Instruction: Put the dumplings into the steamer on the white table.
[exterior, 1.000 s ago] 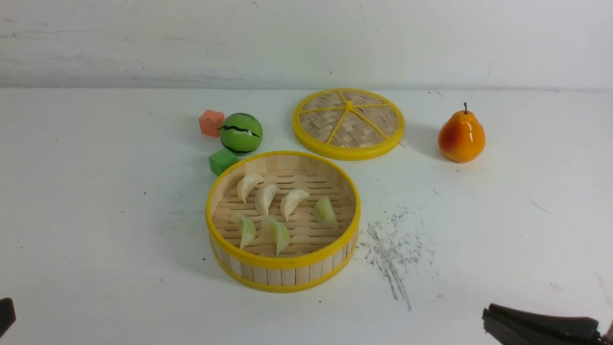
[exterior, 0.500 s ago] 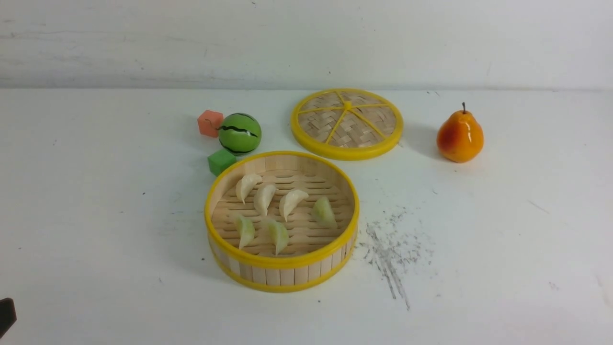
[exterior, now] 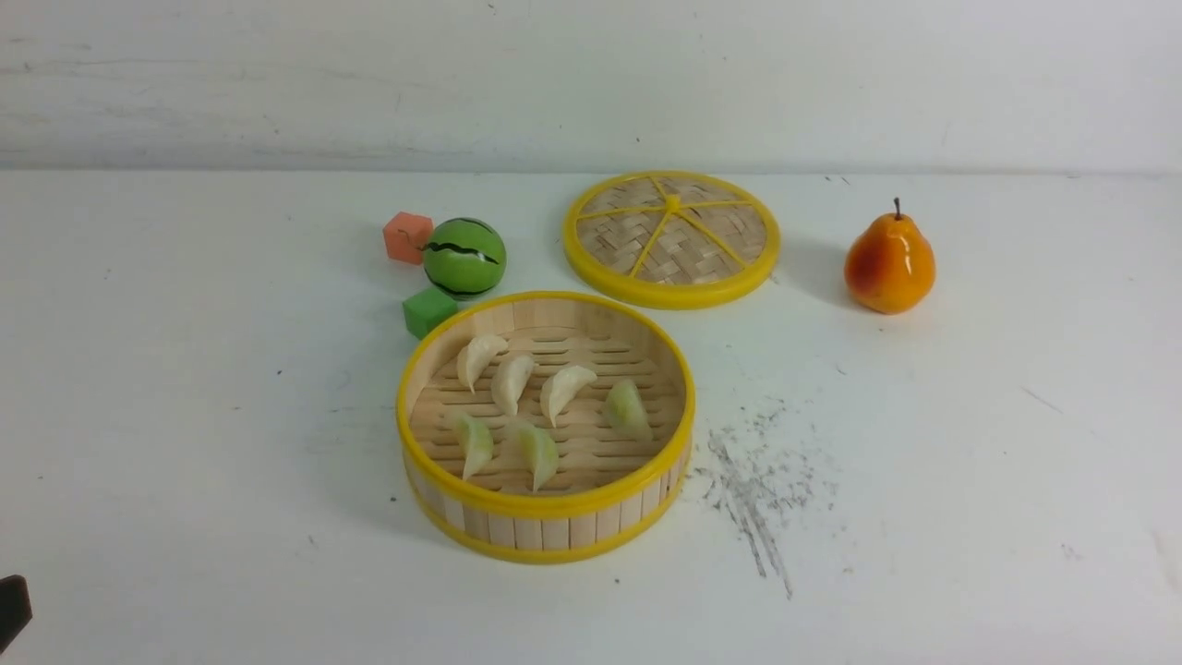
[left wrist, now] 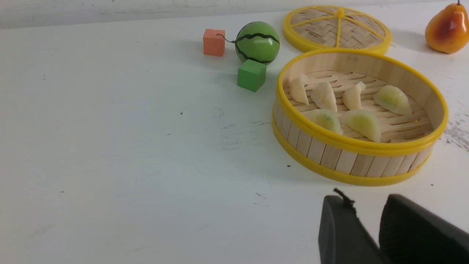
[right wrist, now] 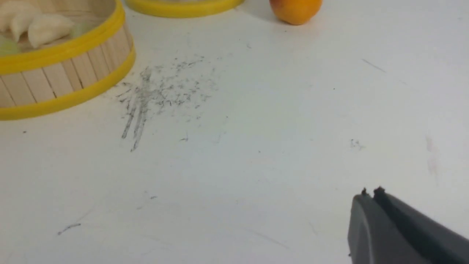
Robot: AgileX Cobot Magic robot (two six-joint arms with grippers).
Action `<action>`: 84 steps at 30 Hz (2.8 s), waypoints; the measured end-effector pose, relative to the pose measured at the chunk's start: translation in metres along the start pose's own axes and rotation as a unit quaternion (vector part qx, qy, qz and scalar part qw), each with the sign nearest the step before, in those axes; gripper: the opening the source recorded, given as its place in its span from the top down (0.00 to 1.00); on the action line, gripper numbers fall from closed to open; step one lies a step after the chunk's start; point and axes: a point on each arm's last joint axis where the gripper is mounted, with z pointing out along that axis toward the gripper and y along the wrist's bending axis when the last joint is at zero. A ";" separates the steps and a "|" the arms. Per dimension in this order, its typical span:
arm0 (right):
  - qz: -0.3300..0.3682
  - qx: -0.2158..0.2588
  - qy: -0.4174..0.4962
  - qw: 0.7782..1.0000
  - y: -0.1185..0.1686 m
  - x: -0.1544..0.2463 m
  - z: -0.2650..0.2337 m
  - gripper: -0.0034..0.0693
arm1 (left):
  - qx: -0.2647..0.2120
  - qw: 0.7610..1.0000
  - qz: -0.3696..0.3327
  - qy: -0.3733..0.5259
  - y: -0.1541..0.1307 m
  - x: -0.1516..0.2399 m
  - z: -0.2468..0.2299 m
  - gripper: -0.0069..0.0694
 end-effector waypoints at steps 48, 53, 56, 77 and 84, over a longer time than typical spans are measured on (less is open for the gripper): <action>0.000 -0.002 0.004 1.000 0.000 0.000 0.000 0.94 | -0.103 0.982 -0.074 -0.137 0.008 0.050 0.002 0.93; 0.000 -0.002 0.004 1.000 0.000 0.000 0.000 0.93 | -0.116 0.986 -0.076 -0.091 0.011 0.082 0.016 0.93; 0.000 -0.002 0.004 1.000 0.000 0.000 0.000 0.92 | -0.119 0.988 -0.095 -0.018 0.011 0.097 0.018 0.93; 0.000 -0.003 0.004 1.000 0.001 0.000 0.000 0.90 | -0.113 0.990 -0.082 0.020 0.010 0.104 0.019 0.93; 0.000 -0.003 0.004 1.000 0.001 0.000 0.000 0.90 | -0.113 0.990 -0.082 0.020 0.010 0.104 0.019 0.93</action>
